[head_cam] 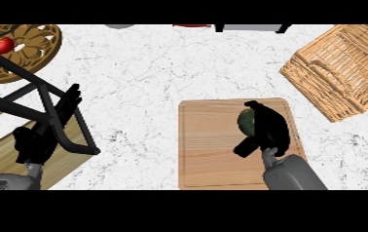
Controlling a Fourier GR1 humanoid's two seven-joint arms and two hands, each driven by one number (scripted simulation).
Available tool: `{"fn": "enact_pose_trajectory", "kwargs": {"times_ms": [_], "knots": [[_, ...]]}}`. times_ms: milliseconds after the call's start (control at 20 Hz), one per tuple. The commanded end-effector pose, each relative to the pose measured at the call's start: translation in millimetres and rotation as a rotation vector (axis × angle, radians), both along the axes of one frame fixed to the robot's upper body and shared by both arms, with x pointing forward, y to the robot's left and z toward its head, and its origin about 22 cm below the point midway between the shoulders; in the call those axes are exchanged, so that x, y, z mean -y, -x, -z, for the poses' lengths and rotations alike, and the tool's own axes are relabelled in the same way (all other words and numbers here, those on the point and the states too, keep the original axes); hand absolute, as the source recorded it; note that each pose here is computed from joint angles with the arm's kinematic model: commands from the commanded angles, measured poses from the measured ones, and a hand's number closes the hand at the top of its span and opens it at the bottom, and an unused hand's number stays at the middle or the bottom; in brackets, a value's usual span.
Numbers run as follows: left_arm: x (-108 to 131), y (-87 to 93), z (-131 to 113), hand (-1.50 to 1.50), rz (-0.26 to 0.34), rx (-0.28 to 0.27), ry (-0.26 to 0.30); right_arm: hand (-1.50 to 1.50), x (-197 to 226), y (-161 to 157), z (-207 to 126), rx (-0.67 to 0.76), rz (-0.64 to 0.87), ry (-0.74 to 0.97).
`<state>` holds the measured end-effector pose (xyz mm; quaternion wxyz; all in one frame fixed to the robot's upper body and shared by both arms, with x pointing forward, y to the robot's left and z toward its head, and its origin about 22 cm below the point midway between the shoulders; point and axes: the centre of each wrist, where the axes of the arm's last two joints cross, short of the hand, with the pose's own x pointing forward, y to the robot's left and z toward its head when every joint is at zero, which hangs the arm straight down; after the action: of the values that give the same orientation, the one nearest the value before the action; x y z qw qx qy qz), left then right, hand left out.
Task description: Pick the squash from the cutting board and place it in the basket
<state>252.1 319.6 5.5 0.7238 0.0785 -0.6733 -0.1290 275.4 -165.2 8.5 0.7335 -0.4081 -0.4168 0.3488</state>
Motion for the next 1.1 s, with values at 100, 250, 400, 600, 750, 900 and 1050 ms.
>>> {"fn": "enact_pose_trajectory", "kwargs": {"times_ms": [100, 250, 400, 600, 750, 900, 1050], "knots": [[42, -32.6, -47, 0.0, 0.174, 0.183, 0.043, 1.5, -6, -3, 18, -0.036, -0.043, 0.019], [39, -27.4, -43, 0.0, 0.159, 0.182, 0.041, 1.5, 10, -3, 16, -0.038, -0.056, 0.063], [47, -28.1, -34, 0.0, 0.166, 0.183, 0.036, 1.5, -2, -3, 14, -0.013, -0.14, 0.129], [43, -27.9, -40, 0.0, 0.171, 0.181, 0.037, 1.5, -12, -10, 16, 0.032, -0.093, 0.168], [52, -33.7, -39, 0.0, 0.192, 0.191, 0.034, 1.5, -23, -58, -15, -0.002, 0.061, 0.123], [53, -25.0, -35, 0.0, 0.217, 0.188, 0.047, 1.5, -16, -88, -32, -0.007, 0.198, 0.114], [47, -35.0, -51, 0.0, 0.209, 0.203, 0.031, 1.5, -38, -96, -37, 0.062, 0.204, 0.1]]}}
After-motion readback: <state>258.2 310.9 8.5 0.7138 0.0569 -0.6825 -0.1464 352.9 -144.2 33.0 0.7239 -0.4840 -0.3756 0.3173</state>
